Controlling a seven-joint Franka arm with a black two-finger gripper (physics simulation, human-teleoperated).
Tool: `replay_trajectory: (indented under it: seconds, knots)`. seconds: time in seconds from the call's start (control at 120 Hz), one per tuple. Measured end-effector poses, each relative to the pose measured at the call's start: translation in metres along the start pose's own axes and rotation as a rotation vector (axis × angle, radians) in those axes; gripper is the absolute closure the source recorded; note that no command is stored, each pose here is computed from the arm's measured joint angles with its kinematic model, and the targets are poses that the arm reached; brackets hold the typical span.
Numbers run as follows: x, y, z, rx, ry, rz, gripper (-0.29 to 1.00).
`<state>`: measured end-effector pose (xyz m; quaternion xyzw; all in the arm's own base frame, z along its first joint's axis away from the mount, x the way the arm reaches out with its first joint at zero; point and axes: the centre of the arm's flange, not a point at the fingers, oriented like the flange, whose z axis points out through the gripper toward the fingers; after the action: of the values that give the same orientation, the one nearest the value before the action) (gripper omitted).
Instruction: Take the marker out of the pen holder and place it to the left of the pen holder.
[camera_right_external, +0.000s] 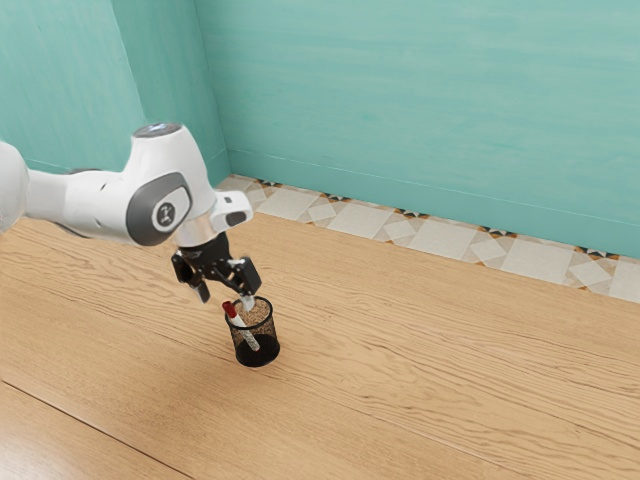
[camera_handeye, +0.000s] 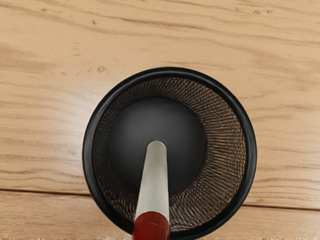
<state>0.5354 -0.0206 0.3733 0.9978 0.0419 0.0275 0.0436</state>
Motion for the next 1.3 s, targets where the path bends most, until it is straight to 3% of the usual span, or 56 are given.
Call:
replay_trajectory:
  seconds: [0.333, 0.733, 0.967, 1.117, 1.3]
  knots:
    - [0.001, -0.004, 0.02, -0.002, -0.03, 0.007, 0.02]
    - [0.002, -0.003, 0.015, -0.004, -0.022, 0.018, 0.59]
    - [0.007, -0.001, 0.007, 0.001, -0.005, 0.023, 0.73]
    - [0.013, 0.006, -0.051, 0.017, 0.026, 0.044, 0.77]
    - [0.023, 0.006, -0.135, 0.118, -0.089, 0.082, 0.78]
